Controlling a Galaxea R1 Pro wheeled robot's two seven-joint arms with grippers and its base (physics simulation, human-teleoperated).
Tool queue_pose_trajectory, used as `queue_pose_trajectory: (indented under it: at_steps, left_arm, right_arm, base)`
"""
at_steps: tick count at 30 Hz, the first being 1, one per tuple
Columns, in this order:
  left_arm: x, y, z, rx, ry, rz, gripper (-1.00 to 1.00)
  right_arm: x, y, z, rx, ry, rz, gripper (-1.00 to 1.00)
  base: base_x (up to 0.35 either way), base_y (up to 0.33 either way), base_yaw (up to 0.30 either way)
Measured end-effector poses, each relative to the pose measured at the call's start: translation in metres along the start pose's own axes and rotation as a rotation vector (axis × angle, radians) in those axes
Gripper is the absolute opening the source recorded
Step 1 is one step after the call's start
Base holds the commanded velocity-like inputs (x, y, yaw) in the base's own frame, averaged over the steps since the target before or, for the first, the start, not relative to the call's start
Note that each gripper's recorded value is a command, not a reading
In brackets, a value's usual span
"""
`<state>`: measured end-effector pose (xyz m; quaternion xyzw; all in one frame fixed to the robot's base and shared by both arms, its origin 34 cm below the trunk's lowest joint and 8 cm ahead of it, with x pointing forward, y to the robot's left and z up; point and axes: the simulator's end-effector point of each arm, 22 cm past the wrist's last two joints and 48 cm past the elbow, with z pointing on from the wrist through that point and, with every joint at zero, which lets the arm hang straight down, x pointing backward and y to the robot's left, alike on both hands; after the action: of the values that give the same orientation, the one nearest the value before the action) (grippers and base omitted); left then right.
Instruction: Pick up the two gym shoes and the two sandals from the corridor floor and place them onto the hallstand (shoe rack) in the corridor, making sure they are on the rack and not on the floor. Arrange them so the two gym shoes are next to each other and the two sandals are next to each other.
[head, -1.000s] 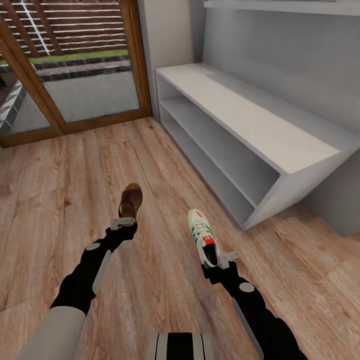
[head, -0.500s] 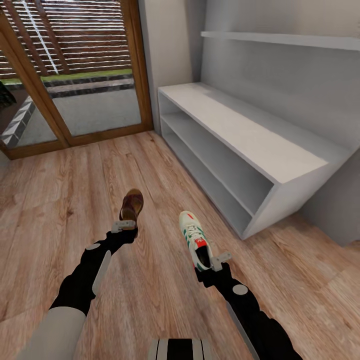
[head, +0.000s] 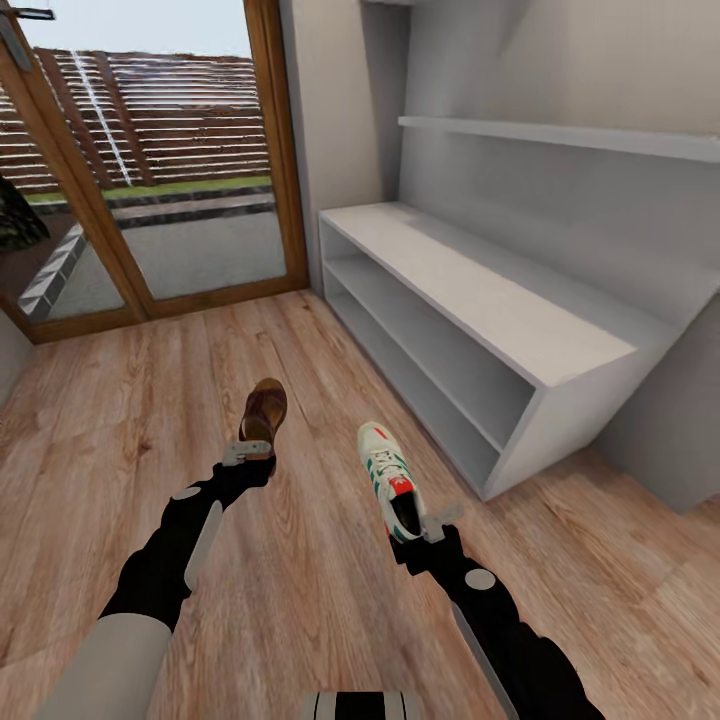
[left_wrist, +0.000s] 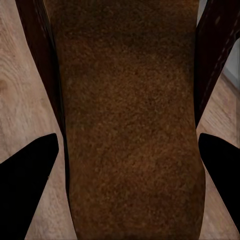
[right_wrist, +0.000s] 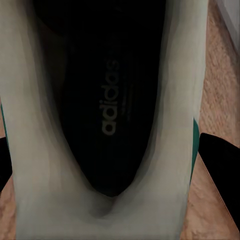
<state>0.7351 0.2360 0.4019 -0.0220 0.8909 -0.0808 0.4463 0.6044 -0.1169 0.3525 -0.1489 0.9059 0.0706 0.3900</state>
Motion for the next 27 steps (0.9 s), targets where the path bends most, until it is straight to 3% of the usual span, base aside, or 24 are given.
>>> queue_pose_trajectory:
  at_steps: [9, 20, 27]
  left_arm:
    - [-0.030, -0.005, -0.015, 0.004, -0.039, 0.005, -1.00]
    - [-0.039, -0.007, -0.020, 0.006, -0.055, 0.008, -1.00]
    - [-0.040, -0.007, -0.021, 0.006, -0.056, 0.007, -1.00]
  right_arm:
    - [-0.025, -0.002, -0.014, 0.008, -0.037, -0.010, -1.00]
    - [-0.033, -0.003, -0.018, 0.012, -0.052, -0.014, -1.00]
    - [-0.034, -0.003, -0.019, 0.012, -0.054, -0.014, -1.00]
  base:
    - [0.000, 0.000, 0.000]
    - [0.000, 0.002, 0.000]
    - [0.054, 0.228, 0.000]
